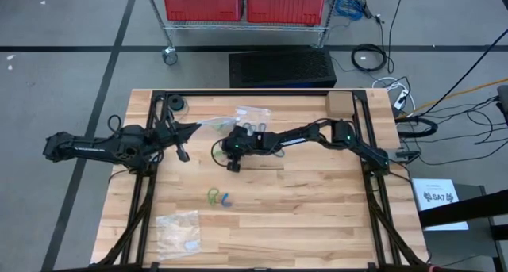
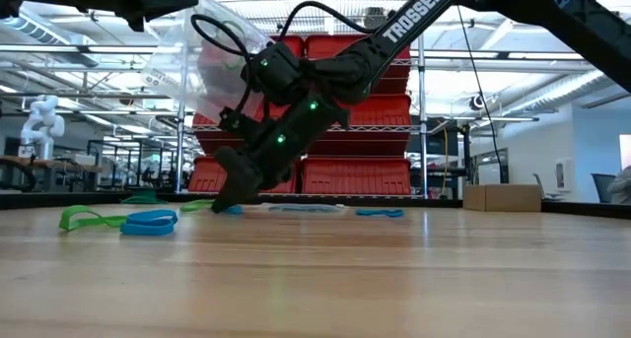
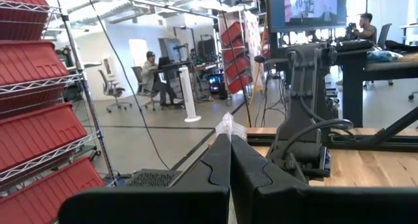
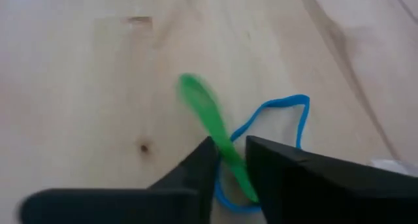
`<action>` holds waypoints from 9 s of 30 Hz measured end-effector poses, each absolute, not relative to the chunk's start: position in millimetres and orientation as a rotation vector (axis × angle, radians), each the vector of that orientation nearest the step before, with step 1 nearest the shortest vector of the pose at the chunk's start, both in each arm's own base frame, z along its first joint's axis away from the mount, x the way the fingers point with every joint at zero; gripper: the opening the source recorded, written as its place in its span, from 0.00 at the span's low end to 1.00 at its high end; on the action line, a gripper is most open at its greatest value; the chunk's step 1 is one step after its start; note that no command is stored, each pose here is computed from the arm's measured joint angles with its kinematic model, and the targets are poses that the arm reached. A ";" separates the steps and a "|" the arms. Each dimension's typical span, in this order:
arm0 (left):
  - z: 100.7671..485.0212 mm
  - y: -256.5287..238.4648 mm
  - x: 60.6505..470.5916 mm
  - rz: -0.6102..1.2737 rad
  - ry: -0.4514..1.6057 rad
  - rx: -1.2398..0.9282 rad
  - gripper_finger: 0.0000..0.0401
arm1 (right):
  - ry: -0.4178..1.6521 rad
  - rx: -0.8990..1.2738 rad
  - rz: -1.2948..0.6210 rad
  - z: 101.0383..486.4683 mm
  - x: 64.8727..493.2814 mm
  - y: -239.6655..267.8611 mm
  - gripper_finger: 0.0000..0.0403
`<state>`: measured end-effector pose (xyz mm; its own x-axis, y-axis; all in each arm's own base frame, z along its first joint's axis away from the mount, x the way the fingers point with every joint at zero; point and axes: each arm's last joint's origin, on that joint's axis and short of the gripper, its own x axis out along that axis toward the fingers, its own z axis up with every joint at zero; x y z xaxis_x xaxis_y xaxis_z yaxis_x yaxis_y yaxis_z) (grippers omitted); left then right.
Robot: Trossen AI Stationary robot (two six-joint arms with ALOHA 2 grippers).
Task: Sort rubber bands
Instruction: Put the top green rubber band into the bottom right zip bag, then put the green rubber band into the bottom right zip bag
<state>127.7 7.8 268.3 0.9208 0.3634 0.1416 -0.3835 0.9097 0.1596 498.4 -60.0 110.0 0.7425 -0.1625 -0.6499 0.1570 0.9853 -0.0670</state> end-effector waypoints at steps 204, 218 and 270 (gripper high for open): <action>270.6 6.2 138.0 0.338 -0.096 0.189 0.00 | 0.611 -0.055 0.363 174.1 498.8 53.7 0.27; 269.7 6.4 132.2 0.337 -0.078 0.195 0.00 | 0.661 -0.059 0.495 152.9 539.3 56.0 0.45; 266.4 6.4 131.2 0.332 -0.047 0.174 0.00 | 0.649 -0.313 0.471 129.8 542.1 68.7 0.38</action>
